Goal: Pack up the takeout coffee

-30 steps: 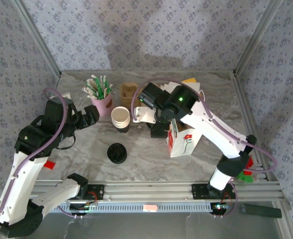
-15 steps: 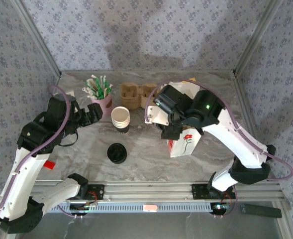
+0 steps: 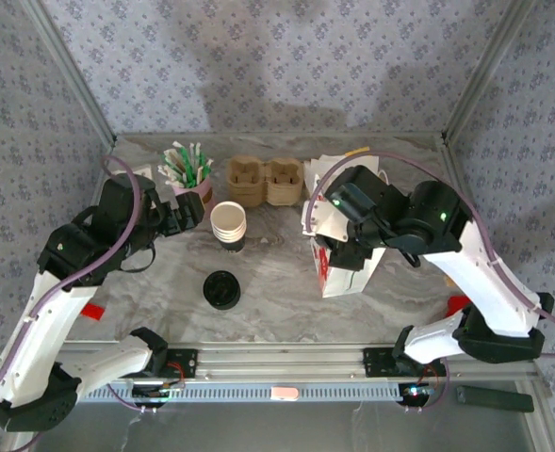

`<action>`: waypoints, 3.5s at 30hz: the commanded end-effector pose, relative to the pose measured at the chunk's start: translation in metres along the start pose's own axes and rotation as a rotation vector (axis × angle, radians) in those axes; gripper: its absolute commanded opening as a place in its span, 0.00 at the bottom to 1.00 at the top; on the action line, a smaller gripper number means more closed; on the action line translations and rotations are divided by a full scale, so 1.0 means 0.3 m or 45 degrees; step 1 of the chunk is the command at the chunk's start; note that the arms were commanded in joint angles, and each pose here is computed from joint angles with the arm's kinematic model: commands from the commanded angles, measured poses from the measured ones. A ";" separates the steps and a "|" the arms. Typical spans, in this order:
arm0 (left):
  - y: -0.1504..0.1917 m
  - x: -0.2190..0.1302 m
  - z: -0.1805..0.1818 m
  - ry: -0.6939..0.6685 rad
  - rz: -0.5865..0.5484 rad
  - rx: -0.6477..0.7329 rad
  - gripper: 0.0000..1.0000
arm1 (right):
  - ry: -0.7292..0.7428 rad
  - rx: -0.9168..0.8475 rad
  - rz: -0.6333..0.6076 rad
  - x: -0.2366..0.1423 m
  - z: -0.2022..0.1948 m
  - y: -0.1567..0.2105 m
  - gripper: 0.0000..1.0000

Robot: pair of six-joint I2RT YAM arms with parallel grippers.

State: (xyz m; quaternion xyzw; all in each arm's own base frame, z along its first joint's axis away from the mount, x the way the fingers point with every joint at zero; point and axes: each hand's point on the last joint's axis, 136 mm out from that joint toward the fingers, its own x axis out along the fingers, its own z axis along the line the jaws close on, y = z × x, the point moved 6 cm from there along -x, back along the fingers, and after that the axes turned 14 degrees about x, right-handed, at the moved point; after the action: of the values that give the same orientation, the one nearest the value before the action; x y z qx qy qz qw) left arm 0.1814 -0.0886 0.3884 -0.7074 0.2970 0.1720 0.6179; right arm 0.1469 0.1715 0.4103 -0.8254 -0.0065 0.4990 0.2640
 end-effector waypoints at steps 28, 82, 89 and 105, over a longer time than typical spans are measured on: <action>-0.054 0.029 -0.057 0.020 -0.030 0.026 1.00 | 0.064 0.234 -0.008 -0.099 -0.073 0.167 0.88; -0.008 0.053 -0.022 -0.041 -0.088 0.090 1.00 | 0.062 1.129 0.497 0.145 -0.197 0.145 0.85; 0.000 0.051 -0.013 -0.054 -0.089 0.092 1.00 | 0.034 1.203 0.523 0.156 -0.179 0.150 0.85; 0.000 0.053 -0.009 -0.067 -0.093 0.104 1.00 | 0.024 1.286 0.672 0.224 -0.145 0.205 0.86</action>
State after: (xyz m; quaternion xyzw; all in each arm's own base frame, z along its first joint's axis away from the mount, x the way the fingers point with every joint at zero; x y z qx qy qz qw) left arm 0.1950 -0.0975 0.3770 -0.6905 0.2709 0.1610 0.6510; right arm 0.2325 0.1410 0.3474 -0.5961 0.3750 0.4656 0.5359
